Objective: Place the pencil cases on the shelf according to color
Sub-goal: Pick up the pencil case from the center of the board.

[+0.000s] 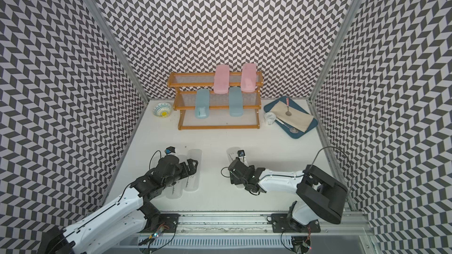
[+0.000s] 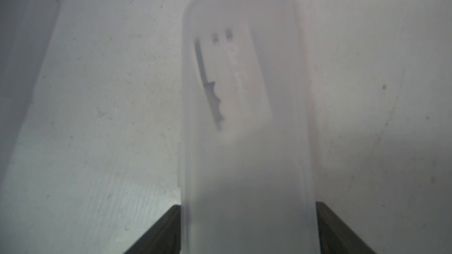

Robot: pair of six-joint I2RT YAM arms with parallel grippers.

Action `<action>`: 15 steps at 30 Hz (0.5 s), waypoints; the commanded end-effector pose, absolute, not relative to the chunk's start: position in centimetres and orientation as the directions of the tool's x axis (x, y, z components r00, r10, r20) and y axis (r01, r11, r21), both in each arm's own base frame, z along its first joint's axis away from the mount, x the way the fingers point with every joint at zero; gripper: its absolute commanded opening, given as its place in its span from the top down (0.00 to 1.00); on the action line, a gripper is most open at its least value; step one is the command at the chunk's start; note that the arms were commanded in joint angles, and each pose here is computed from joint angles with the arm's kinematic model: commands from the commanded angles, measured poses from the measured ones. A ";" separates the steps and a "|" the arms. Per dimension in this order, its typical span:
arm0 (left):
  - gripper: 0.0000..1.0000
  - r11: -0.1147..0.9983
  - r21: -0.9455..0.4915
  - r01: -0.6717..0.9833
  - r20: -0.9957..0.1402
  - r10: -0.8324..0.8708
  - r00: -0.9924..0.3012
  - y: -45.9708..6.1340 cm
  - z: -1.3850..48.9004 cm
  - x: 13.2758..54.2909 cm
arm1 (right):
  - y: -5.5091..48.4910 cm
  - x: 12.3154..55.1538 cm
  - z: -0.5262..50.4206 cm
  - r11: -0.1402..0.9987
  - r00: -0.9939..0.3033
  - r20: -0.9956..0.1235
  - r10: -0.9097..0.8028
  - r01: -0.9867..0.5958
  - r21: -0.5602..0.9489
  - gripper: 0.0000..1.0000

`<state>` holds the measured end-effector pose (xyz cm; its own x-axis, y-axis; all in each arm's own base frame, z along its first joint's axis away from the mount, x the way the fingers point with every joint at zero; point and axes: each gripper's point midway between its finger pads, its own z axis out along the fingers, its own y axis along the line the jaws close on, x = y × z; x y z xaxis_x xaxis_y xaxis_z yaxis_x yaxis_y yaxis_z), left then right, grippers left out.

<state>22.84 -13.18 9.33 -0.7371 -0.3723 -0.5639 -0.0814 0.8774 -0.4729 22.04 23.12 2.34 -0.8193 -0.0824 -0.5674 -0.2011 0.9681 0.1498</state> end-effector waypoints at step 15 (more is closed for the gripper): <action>0.00 0.869 -0.491 -0.055 -0.582 -0.374 -0.722 -13.6 9.7 23.3 | 20.4 16.1 2.4 0.916 -0.869 -0.481 -0.122 -0.284 0.282 0.00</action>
<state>23.05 -13.55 9.59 -0.7344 -0.3727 -0.5672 -0.0669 0.8714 -0.4859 17.42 20.43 3.22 -0.8510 -0.0889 -0.5175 -0.2585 0.9288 0.2655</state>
